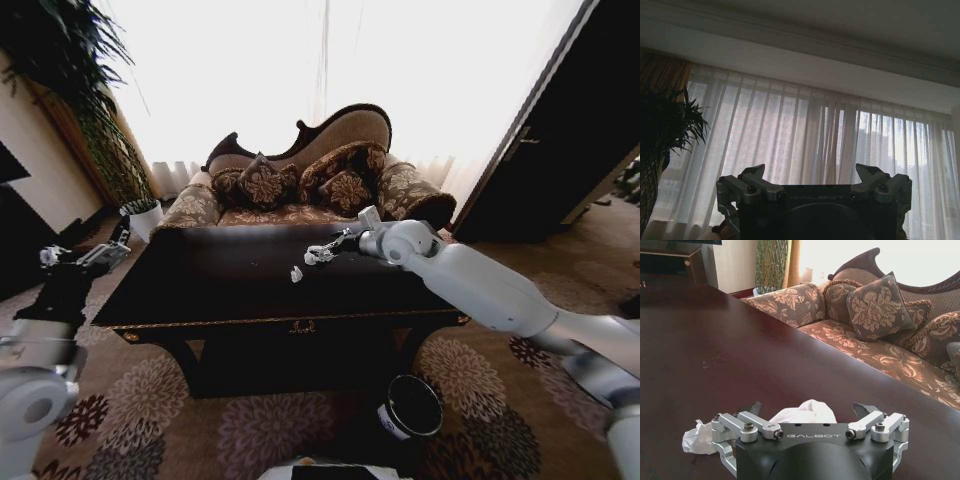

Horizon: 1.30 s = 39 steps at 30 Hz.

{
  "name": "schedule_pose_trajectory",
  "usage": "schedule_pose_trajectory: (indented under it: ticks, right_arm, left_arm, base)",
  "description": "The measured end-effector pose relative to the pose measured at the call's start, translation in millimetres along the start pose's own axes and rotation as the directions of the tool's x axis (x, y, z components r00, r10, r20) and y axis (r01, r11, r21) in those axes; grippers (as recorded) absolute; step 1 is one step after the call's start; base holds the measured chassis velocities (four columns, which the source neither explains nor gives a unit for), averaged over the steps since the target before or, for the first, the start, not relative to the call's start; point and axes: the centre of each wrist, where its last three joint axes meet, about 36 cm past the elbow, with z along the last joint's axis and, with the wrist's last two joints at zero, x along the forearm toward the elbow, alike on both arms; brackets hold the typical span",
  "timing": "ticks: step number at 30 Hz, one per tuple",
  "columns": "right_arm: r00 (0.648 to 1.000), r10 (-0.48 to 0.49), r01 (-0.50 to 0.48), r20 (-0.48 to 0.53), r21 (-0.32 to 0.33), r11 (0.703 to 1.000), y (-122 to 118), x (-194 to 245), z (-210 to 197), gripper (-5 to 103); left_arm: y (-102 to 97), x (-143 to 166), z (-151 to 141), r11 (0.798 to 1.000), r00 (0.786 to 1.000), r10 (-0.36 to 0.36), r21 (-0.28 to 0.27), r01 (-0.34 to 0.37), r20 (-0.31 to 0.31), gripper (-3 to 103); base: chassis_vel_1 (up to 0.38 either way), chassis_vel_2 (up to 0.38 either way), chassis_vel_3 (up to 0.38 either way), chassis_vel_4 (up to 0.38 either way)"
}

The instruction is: Move to the front of the table and place the trash on the table into the trash bin.

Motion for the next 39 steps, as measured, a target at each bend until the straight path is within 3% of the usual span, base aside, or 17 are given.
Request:
schedule_pose_trajectory:
  ticks: [4, 27, 31, 34, 37, 39]
  right_arm:
    - [1.000, -0.006, 0.006, -0.016, 0.005, 1.000, 1.5, -12.2, 7.4, 100]
    - [0.997, 0.003, -0.003, -0.078, 0.002, 1.000, -11.4, -44.5, 19.6, 103]
    - [0.997, -0.027, 0.027, -0.073, 0.001, 1.000, -12.5, -45.0, 23.6, 91]
    - [0.997, -0.031, 0.031, -0.072, 0.002, 1.000, -13.9, -44.5, 25.7, 74]
    - [0.997, -0.031, 0.032, -0.070, 0.002, 0.999, -14.2, -44.4, 26.1, 69]
    - [0.997, -0.032, 0.032, -0.067, 0.003, 0.999, -13.9, -44.0, 25.7, 57]
  left_arm:
    - [4.7, -2.2, -3.9, 1.000, 1.000, 0.001, -0.020, -0.001, 0.001, 100]
    - [9.6, -3.5, -2.6, 1.000, 1.000, -0.012, -0.017, 0.013, 0.018, 100]
    - [9.1, -4.2, -1.4, 1.000, 1.000, -0.010, -0.013, 0.010, 0.016, 100]
    - [8.9, -4.5, -1.4, 1.000, 1.000, -0.009, -0.013, 0.009, 0.016, 100]
    - [8.9, -4.5, -1.4, 1.000, 1.000, -0.008, -0.013, 0.009, 0.016, 100]
    - [9.0, -4.5, -1.3, 1.000, 1.000, -0.009, -0.013, 0.009, 0.015, 100]
  base:
    - [0.000, 0.000, 0.000, 0.000]
    - [0.000, 0.000, 0.000, 0.000]
    - [0.000, 0.000, 0.000, 0.000]
    - [0.000, 0.000, 0.000, 0.000]
    - [0.000, 0.000, 0.000, 0.000]
    - [0.000, 0.000, 0.000, 0.000]
